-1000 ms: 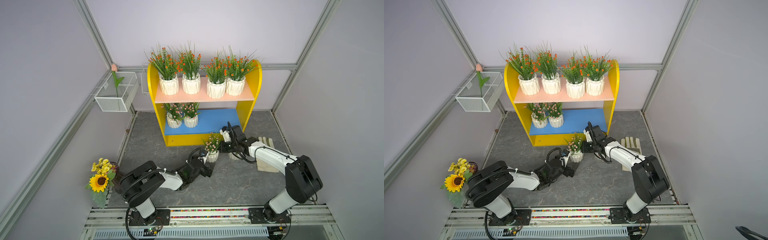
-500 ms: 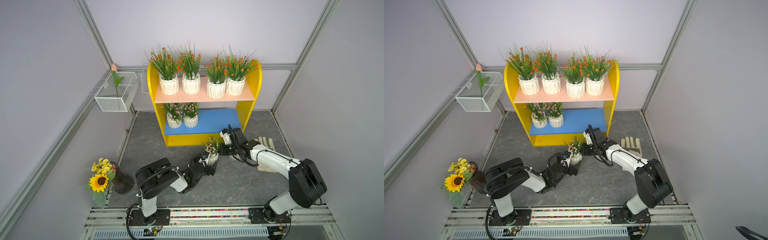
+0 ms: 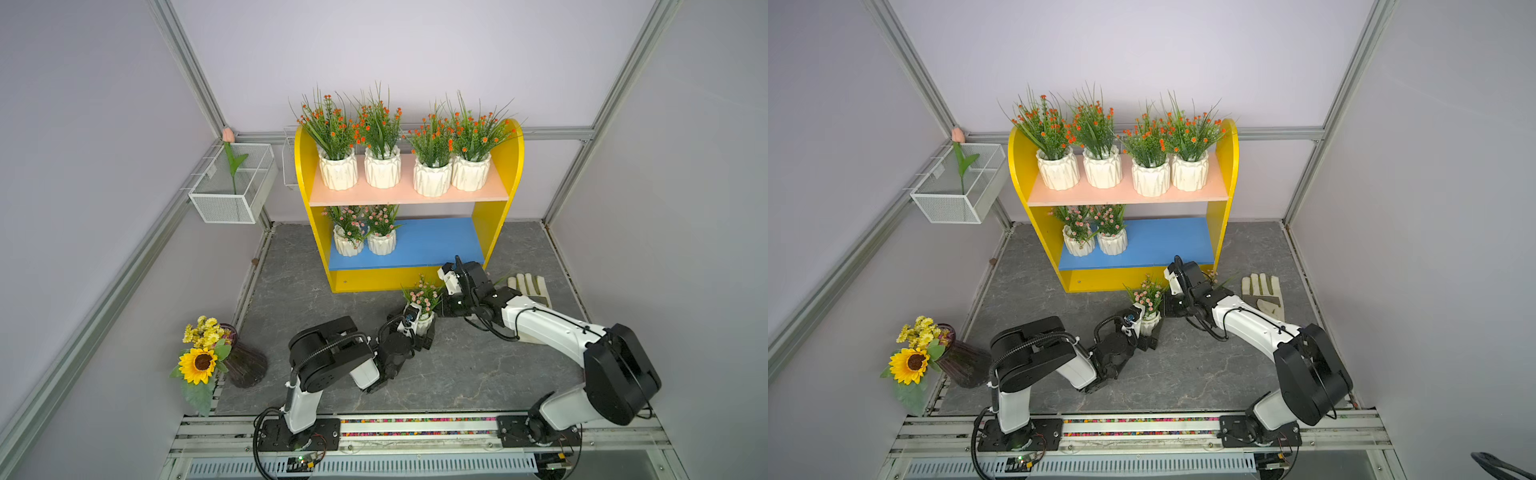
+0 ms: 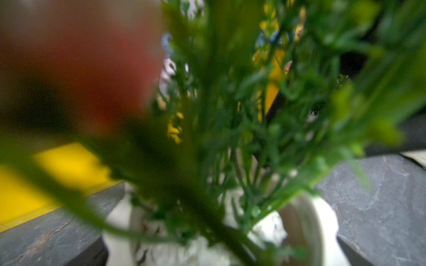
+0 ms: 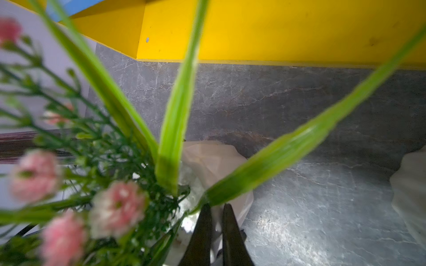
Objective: Place the baby's breath potted plants on the rack by color
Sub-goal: Pick up the baby's breath potted plant from the center of the board.
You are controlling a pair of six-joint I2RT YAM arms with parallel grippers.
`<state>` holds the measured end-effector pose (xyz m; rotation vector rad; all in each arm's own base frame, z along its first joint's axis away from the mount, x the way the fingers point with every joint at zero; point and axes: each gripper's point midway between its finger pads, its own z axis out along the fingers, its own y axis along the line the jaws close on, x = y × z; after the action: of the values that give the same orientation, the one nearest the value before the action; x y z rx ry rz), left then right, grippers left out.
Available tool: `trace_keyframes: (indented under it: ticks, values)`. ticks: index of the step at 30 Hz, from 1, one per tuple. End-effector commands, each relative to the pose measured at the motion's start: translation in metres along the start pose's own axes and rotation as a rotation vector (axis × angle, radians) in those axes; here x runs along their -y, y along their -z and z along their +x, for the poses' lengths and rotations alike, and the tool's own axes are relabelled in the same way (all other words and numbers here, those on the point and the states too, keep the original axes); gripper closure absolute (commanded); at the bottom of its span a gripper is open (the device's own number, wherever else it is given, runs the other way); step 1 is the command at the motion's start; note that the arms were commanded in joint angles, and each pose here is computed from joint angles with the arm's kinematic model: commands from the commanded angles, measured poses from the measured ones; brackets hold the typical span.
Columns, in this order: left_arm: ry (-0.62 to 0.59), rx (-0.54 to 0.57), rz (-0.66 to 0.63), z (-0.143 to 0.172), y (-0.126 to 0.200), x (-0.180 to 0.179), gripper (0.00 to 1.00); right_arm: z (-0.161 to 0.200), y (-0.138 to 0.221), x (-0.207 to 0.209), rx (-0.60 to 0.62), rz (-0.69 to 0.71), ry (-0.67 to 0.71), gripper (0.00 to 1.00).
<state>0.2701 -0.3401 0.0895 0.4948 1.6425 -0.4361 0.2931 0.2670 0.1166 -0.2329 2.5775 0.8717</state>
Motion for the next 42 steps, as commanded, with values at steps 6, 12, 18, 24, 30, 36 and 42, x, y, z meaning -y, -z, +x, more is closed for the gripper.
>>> trace_keyframes:
  ticks: [6,12,18,24,30,36,42]
  values:
    - [0.003,0.059,-0.01,-0.013,-0.002,0.002,0.27,-0.009,0.011,-0.023,0.065,-0.095,0.0,0.93]
    - [0.006,0.062,-0.013,-0.015,-0.001,0.001,0.54,-0.01,0.013,-0.018,0.074,-0.076,0.003,0.85]
    - [0.01,0.06,-0.025,-0.02,-0.002,0.0,0.62,-0.013,0.022,-0.01,0.1,-0.049,-0.001,0.71]
    - [0.01,0.067,-0.025,-0.031,-0.003,0.002,0.64,-0.008,0.047,0.005,0.136,0.015,0.004,0.65]
    - [0.01,0.065,-0.025,-0.053,-0.009,0.006,0.65,0.002,0.086,0.024,0.205,0.102,0.005,0.62]
    - [0.026,0.072,-0.09,-0.091,-0.018,0.003,0.67,0.013,0.129,0.038,0.296,0.168,0.0,0.59]
    - [0.009,0.096,-0.097,-0.128,-0.026,0.007,0.67,0.027,0.144,0.047,0.317,0.199,-0.003,0.57]
